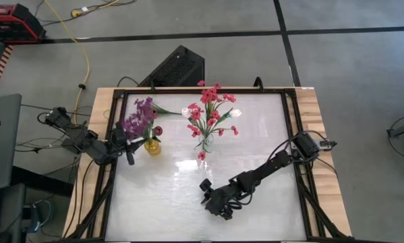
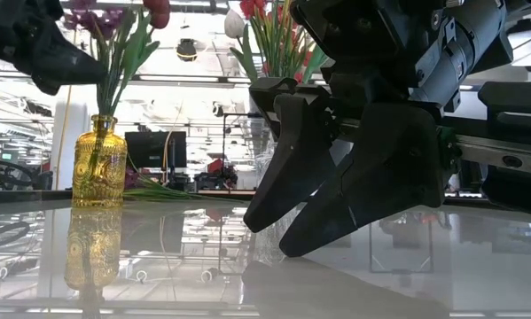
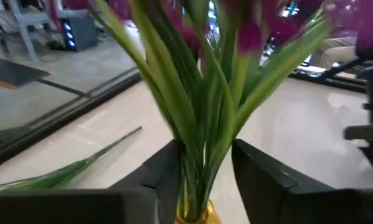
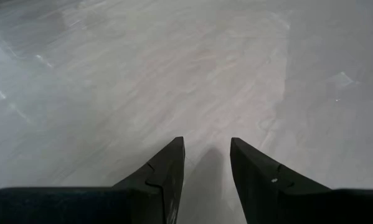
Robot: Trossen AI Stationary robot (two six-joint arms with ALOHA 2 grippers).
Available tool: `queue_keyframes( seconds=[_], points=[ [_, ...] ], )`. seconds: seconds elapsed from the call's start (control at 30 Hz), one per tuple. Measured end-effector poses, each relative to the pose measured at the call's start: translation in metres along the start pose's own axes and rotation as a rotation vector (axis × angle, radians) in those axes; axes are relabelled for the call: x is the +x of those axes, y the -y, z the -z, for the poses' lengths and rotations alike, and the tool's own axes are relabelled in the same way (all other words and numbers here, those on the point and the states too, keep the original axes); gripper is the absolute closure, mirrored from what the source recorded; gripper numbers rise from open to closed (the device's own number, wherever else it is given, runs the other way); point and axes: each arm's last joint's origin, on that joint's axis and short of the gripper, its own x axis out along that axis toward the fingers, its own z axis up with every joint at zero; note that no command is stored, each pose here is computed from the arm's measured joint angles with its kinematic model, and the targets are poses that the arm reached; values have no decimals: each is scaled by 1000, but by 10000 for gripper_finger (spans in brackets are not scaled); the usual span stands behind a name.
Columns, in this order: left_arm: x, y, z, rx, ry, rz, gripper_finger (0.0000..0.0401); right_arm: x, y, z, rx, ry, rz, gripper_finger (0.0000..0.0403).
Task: Sort flowers into vase by color
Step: Put the bottom purple flowers into the yellow vase, then put the purple flowers into the yellow vase
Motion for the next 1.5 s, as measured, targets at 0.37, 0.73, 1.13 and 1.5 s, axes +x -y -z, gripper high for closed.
queue_keyframes(
  seconds=[0.37,0.73,1.13,1.5],
  points=[
    [-24,-19,-23,-286,-323,107,239,0,0,0,0,0,0,243],
    [-47,-47,-57,-328,-420,-173,239,0,0,0,0,0,0,243],
    [-61,-61,-106,-212,-108,-501,239,0,0,0,0,0,0,243],
    [-75,-65,-155,-182,187,-656,239,0,0,0,0,0,0,243]
  ],
)
